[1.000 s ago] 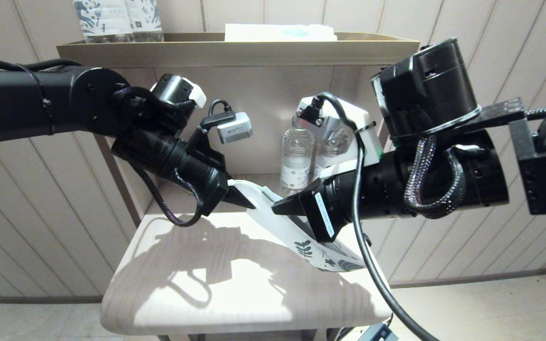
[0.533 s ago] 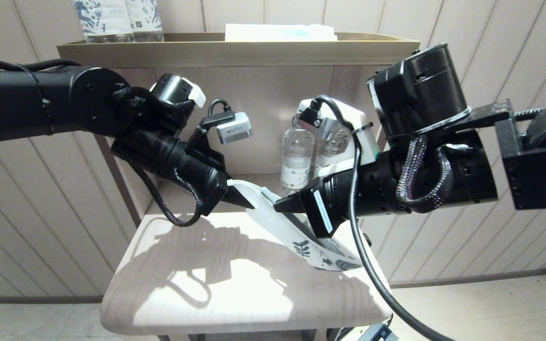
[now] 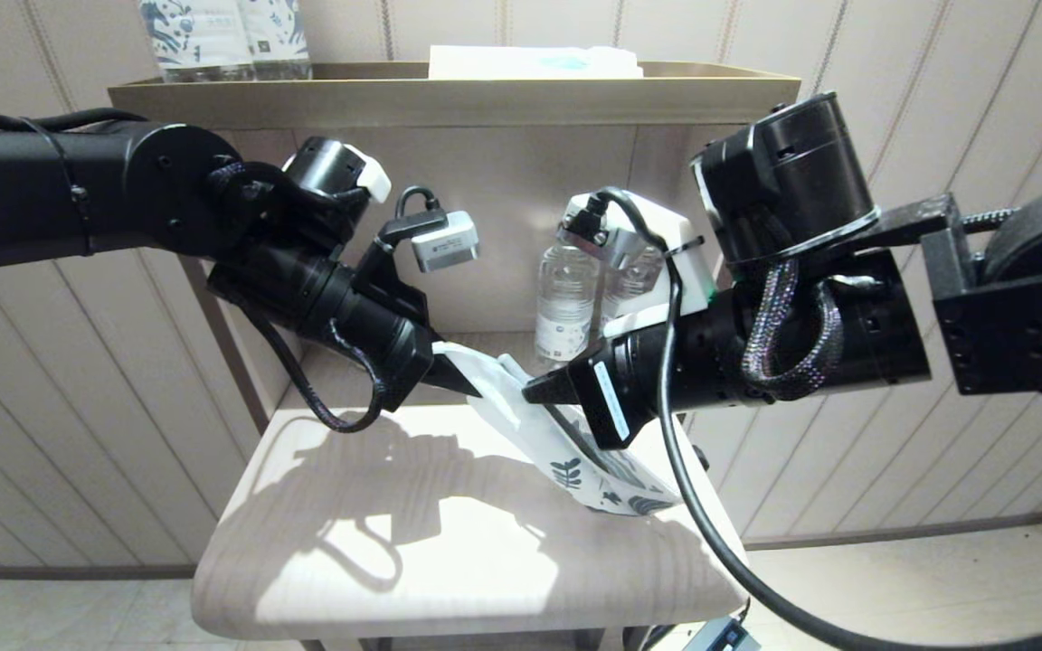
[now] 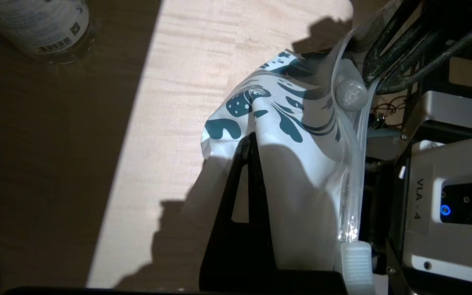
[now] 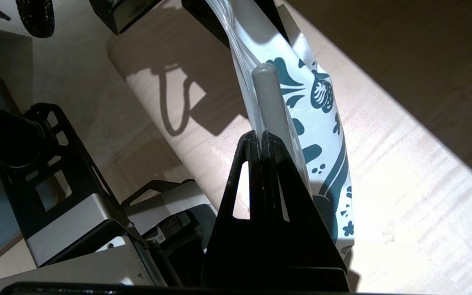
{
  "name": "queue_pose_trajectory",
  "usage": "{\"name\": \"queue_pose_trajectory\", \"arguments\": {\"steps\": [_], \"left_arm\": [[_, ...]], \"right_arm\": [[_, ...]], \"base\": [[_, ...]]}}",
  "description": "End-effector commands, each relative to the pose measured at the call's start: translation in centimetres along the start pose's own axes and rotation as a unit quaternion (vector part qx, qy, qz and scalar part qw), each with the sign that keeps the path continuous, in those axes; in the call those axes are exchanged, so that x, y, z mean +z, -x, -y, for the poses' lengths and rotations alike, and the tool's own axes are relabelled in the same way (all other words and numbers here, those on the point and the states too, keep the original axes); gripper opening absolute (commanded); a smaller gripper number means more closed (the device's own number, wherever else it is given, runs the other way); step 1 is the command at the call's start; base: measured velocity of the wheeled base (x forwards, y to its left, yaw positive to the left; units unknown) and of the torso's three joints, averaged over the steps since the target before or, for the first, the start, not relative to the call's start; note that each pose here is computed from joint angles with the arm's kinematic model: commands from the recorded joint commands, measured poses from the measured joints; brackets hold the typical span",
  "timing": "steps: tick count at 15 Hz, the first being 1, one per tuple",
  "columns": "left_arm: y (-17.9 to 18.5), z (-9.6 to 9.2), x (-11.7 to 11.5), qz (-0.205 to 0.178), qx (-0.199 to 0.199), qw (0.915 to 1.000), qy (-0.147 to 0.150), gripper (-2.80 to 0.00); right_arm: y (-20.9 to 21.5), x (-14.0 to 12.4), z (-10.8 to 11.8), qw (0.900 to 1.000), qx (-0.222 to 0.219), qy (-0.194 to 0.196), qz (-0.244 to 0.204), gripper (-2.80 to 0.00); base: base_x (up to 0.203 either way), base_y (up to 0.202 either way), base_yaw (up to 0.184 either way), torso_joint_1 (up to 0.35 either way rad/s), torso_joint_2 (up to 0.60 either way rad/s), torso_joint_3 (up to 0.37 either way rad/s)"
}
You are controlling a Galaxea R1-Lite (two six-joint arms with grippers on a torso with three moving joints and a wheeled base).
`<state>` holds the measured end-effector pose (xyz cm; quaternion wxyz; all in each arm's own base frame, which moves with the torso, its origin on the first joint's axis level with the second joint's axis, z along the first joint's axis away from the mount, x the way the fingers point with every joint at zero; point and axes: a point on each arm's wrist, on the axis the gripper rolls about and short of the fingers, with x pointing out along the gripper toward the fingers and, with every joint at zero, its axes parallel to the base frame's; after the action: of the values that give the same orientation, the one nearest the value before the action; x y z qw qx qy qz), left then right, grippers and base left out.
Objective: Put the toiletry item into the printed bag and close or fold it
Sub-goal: Place the toothbrush in the storage bag
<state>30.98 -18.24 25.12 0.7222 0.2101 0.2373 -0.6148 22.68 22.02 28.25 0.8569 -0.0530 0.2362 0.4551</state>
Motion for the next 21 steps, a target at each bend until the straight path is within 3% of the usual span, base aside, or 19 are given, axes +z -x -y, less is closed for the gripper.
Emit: {"name": "queue_pose_trajectory", "arguments": {"steps": [1,8,21], "left_arm": [[0.0,0.1,0.1,0.002,-0.003,1.0,-0.003,-2.8],[-0.4,-0.2,-0.1,0.0,-0.005,1.0,0.0,-2.8],[-0.4,-0.1,-0.1,0.0,-0.005,1.0,0.0,-2.8]], "right_arm": [[-0.3,-0.2,0.0,1.0,0.001,-0.001,-0.006,-2.8],[2.6,0.7,-0.6,0.999,0.0,0.014,0.028,-2.8],[1.3,-0.8,0.0,1.0,-0.003,0.004,-0.005,-2.8]], "base": [[0.0,0.0,0.0,0.0,0.0,0.0],[0.0,0.0,0.0,0.0,0.0,0.0],[0.0,0.0,0.0,0.0,0.0,0.0]]}}
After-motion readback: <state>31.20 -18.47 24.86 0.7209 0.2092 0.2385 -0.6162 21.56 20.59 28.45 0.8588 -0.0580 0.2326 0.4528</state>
